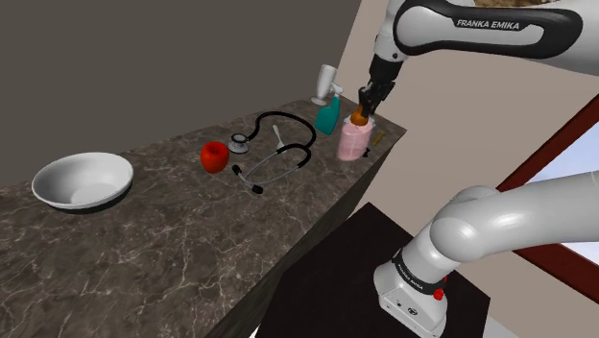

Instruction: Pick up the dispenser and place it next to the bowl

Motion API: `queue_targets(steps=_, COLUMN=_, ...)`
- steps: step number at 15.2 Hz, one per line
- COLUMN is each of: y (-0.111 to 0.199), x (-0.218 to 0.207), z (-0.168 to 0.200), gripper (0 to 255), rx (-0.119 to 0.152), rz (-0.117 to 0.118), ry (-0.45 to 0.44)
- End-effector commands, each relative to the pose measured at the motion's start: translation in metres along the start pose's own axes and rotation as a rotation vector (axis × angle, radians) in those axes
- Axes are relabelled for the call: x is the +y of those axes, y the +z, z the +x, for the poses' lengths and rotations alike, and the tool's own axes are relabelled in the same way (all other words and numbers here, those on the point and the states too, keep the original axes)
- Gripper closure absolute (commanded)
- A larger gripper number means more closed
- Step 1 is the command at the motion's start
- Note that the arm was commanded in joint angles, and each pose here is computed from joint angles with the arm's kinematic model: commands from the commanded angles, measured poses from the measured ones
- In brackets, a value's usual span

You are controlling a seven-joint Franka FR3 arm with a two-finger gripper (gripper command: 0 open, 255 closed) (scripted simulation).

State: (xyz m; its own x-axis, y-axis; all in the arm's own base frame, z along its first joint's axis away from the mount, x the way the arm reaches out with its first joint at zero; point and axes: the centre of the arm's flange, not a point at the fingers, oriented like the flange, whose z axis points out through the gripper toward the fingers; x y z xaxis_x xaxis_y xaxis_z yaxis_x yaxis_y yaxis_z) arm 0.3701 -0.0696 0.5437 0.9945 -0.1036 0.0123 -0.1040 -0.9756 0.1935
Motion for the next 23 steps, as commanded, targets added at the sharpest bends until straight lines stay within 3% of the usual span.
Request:
queue_targets(steps=1, y=-0.010, x=0.002, z=0.001, gripper=255, rx=0.000, rz=0.000, ry=0.000)
queue_targets(steps=22, y=-0.118, x=0.023, z=0.002, gripper=255, rx=0.000, rz=0.000, ry=0.000)
queue_targets(steps=23, y=-0.117, x=0.011, z=0.006, gripper=255, rx=0.000, rz=0.000, ry=0.000)
